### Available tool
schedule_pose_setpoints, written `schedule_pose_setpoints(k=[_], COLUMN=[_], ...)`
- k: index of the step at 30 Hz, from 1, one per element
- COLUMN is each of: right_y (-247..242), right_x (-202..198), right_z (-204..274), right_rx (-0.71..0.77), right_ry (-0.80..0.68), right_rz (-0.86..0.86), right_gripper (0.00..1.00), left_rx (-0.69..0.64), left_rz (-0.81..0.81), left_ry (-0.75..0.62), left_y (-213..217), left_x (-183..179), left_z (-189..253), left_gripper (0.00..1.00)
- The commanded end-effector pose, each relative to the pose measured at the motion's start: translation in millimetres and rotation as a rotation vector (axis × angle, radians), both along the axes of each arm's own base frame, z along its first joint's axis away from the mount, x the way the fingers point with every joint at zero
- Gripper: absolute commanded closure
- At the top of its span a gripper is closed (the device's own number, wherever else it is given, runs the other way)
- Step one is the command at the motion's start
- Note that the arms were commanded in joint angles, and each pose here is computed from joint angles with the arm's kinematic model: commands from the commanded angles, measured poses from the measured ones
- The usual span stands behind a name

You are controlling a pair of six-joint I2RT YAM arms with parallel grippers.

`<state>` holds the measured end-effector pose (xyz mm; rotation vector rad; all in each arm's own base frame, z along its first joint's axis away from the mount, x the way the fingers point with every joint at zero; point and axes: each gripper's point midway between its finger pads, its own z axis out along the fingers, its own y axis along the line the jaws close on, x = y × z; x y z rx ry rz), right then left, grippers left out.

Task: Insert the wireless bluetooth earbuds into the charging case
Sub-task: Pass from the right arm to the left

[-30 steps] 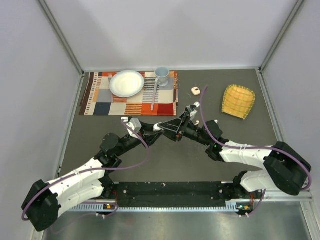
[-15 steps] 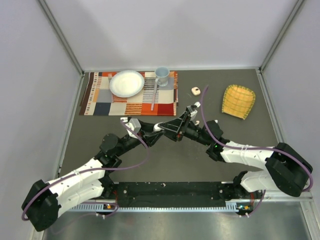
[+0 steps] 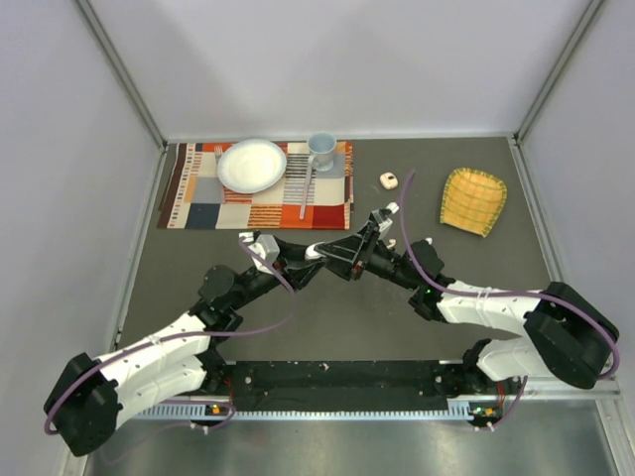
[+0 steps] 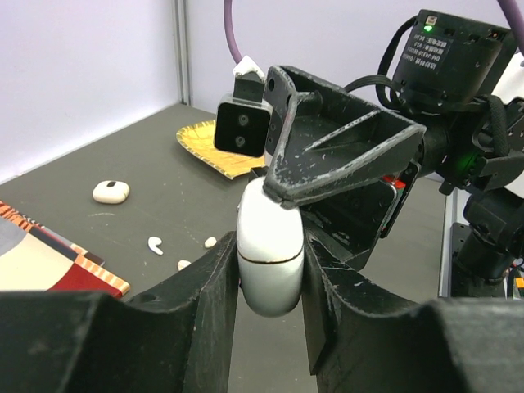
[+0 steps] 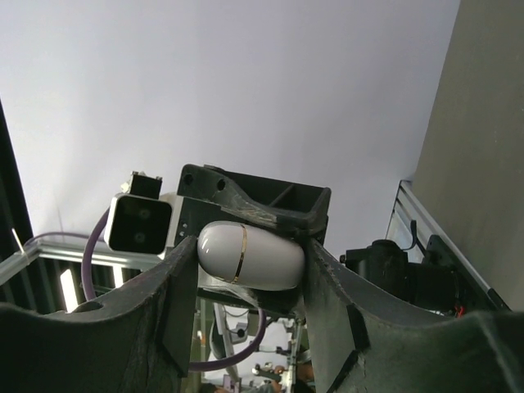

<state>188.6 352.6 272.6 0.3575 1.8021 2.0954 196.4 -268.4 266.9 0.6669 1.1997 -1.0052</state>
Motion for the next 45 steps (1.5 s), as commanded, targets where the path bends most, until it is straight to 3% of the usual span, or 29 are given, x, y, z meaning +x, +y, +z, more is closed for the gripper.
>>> schedule_pose_setpoints(k=[1, 10, 28, 34, 40, 45], right_y=[-2, -2, -4, -5, -5, -6], right_x=[-7, -9, -5, -5, -7, -7], right_z=[30, 27, 16, 19, 28, 28], right_rx=[0.110, 0.133, 0.086, 0.087, 0.119, 0.121], right_ry=[-0.054, -0.036, -0.011, -0.022, -0.049, -0.049], right_rz=[0.016, 0.029, -0.005, -0.006, 0.002, 0.003], right_gripper=[0.83, 0.83, 0.83, 0.83, 0.83, 0.83], left_rx=[-0.028, -0.051, -0.084, -0.069, -0.052, -0.051], left_rz=[-0.018, -0.006, -0.004, -0.013, -0.031, -0.029], left_ry=[-0.029, -0.036, -0.058, -0.051, -0.039, -0.035], left_y=[-2, 0, 4, 1, -3, -3], left_x=[-2, -2, -5, -5, -5, -4], left_z=[13, 14, 22, 19, 16, 16], left_gripper=[0.60, 0.63, 0.61, 0.68, 0.60, 0.59])
